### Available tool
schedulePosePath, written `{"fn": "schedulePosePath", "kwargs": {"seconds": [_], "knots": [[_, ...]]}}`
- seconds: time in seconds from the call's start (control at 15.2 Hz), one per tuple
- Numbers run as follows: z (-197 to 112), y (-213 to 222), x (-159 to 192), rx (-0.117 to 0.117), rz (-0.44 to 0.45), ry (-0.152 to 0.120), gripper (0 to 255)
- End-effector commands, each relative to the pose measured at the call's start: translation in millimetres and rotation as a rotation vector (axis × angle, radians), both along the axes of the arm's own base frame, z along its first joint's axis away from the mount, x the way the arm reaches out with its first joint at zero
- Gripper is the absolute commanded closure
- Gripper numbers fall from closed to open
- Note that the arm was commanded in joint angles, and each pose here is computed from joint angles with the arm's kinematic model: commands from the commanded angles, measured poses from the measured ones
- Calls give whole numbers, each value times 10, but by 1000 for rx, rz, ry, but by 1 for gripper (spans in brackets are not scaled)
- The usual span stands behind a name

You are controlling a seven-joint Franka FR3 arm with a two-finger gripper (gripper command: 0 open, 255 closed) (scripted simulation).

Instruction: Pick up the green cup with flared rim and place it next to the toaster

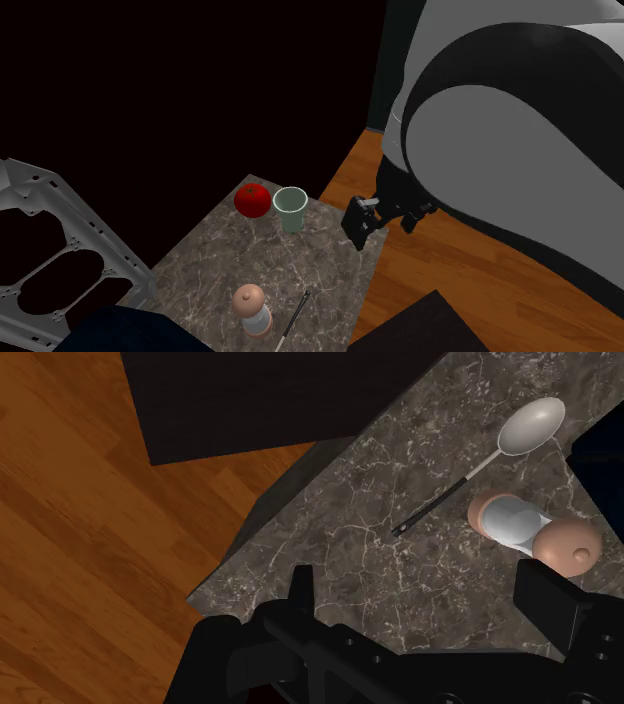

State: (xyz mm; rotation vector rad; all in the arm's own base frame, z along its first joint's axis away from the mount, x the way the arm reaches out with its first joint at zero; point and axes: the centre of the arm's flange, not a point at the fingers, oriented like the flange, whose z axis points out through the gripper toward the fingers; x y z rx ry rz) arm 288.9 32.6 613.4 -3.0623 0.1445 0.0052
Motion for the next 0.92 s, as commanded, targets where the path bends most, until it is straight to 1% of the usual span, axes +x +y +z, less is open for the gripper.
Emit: {"fn": "schedulePosePath", "kwargs": {"seconds": [0.0, 0.86], "knots": [[0, 0, 0, 0, 0, 0, 0], [-962, -157, 1392, 9, 28, -17, 0]]}}
